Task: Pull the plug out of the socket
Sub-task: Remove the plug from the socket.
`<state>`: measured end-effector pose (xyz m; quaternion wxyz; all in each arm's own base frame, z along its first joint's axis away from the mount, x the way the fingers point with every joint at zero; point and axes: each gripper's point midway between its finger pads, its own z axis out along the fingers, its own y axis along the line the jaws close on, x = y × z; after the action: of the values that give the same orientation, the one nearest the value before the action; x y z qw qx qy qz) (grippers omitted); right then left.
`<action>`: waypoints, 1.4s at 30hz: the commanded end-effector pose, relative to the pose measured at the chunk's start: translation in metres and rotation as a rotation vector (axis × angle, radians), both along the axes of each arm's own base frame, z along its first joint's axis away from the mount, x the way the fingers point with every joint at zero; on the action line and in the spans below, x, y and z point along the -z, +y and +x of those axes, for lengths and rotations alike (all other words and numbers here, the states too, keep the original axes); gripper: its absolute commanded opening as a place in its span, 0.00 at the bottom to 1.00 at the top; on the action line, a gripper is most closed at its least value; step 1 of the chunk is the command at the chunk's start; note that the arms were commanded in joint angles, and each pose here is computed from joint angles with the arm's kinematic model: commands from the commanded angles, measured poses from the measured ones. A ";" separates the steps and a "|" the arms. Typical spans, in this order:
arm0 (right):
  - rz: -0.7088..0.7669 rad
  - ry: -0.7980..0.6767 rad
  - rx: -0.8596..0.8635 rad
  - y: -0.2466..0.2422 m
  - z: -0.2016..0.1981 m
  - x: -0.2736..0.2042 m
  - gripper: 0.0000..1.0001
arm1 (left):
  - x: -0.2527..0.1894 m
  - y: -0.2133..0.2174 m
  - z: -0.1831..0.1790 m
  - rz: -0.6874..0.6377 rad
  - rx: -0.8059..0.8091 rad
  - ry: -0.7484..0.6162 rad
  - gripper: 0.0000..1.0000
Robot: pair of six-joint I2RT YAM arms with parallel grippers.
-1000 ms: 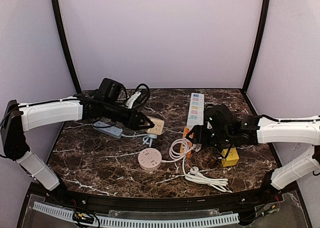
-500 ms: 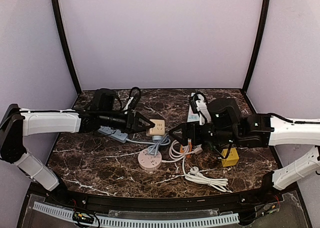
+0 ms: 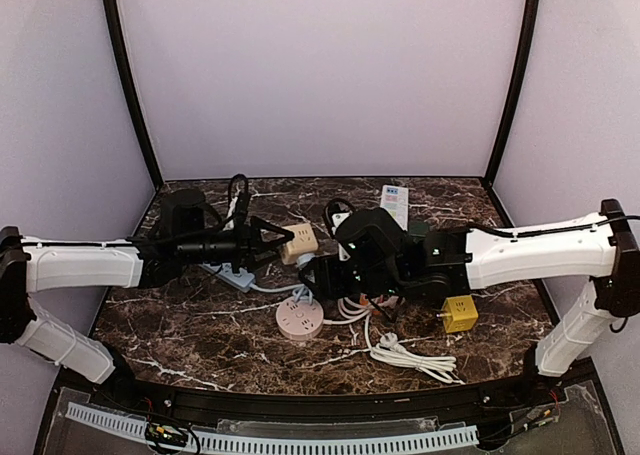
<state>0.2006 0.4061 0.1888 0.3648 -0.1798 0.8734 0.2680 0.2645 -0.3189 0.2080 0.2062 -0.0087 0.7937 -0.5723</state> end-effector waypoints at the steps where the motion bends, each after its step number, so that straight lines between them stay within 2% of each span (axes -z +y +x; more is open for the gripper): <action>1: 0.020 -0.048 0.006 0.025 0.014 -0.015 0.63 | -0.031 0.008 0.003 -0.093 -0.054 -0.071 0.01; 4: 0.023 -0.005 0.018 0.029 0.024 -0.006 0.62 | -0.029 0.011 0.003 -0.088 -0.066 -0.076 0.01; 10: 0.017 0.026 0.007 0.037 0.033 0.002 0.46 | -0.034 0.013 0.002 -0.086 -0.068 -0.090 0.01; 17: 0.014 0.013 -0.006 0.046 0.036 0.000 0.45 | -0.029 0.012 0.002 -0.081 -0.066 -0.075 0.01; 20: 0.008 0.014 0.020 0.044 0.039 0.002 0.32 | -0.029 0.013 0.003 -0.080 -0.074 -0.077 0.01; 25: 0.006 0.015 0.072 0.036 0.043 0.003 0.00 | -0.028 0.013 0.005 -0.066 -0.080 -0.088 0.01; 31: -0.050 -0.045 0.015 0.029 0.040 0.006 0.00 | -0.026 0.014 0.009 0.015 -0.063 -0.133 0.00; 37: -0.096 -0.185 -0.143 0.028 0.024 -0.001 0.00 | -0.033 0.020 0.015 0.040 -0.059 -0.160 0.01; 42: -0.124 -0.239 -0.207 0.026 0.016 -0.002 0.00 | -0.039 0.024 0.021 0.046 -0.069 -0.180 0.01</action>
<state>0.2306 0.4380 0.1841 0.4073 -0.2550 0.8415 0.2469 0.2664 -0.3084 0.2137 0.2376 0.0190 0.8034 -0.5457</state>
